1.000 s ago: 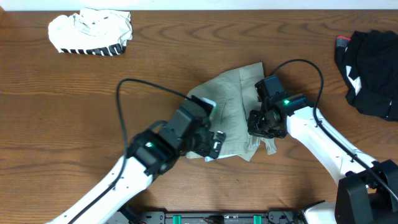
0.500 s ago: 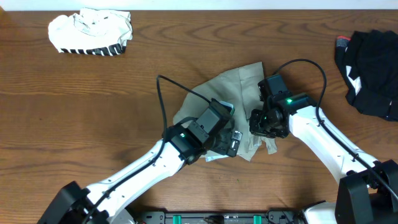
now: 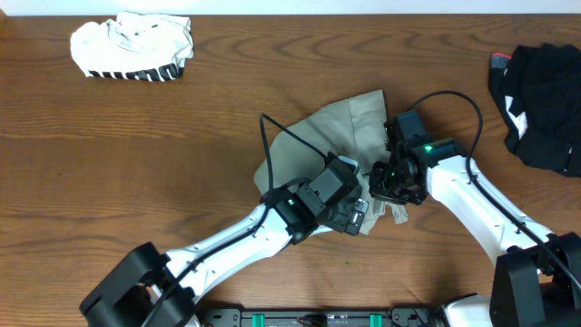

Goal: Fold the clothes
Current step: 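Grasp the pants with the left gripper next to the right gripper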

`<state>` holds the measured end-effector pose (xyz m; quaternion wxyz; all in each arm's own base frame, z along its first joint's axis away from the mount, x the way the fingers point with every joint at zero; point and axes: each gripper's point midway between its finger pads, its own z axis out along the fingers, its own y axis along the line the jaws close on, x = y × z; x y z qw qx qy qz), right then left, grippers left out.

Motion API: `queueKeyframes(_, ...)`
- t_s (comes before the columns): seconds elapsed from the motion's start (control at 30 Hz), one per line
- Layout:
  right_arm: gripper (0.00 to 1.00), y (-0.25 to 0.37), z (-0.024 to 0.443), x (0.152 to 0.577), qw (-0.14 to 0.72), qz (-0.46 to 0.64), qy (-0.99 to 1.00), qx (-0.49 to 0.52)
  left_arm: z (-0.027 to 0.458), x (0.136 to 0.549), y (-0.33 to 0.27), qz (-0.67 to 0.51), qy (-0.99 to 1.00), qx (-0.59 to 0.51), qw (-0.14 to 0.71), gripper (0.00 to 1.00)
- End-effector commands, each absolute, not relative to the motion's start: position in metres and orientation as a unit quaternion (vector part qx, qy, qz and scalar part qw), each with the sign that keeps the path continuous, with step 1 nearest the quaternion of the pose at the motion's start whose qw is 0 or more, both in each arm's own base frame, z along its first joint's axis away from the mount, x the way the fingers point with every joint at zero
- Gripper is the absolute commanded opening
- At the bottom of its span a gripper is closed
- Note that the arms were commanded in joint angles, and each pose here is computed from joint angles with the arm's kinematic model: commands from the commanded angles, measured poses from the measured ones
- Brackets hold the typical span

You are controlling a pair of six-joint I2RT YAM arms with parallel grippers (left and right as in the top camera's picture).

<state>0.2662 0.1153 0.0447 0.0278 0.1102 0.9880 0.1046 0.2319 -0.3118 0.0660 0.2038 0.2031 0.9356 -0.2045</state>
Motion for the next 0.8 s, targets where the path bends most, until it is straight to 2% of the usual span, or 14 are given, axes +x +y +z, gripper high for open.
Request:
queueKeyframes(0.0,0.13,0.111,0.047,0.266,0.032,0.106,0.987,0.114,0.065,0.240,-0.315,-0.198,0.937,0.193,0.213,0.98)
queueKeyframes(0.47,0.14,0.111,0.047,0.268,0.035,0.108,0.987,0.114,0.067,0.251,-0.310,-0.197,0.951,0.093,0.221,0.98)
queueKeyframes(0.77,0.14,0.112,0.048,0.270,0.040,0.110,0.986,0.117,0.068,0.245,-0.315,-0.197,0.951,0.080,0.222,0.98)
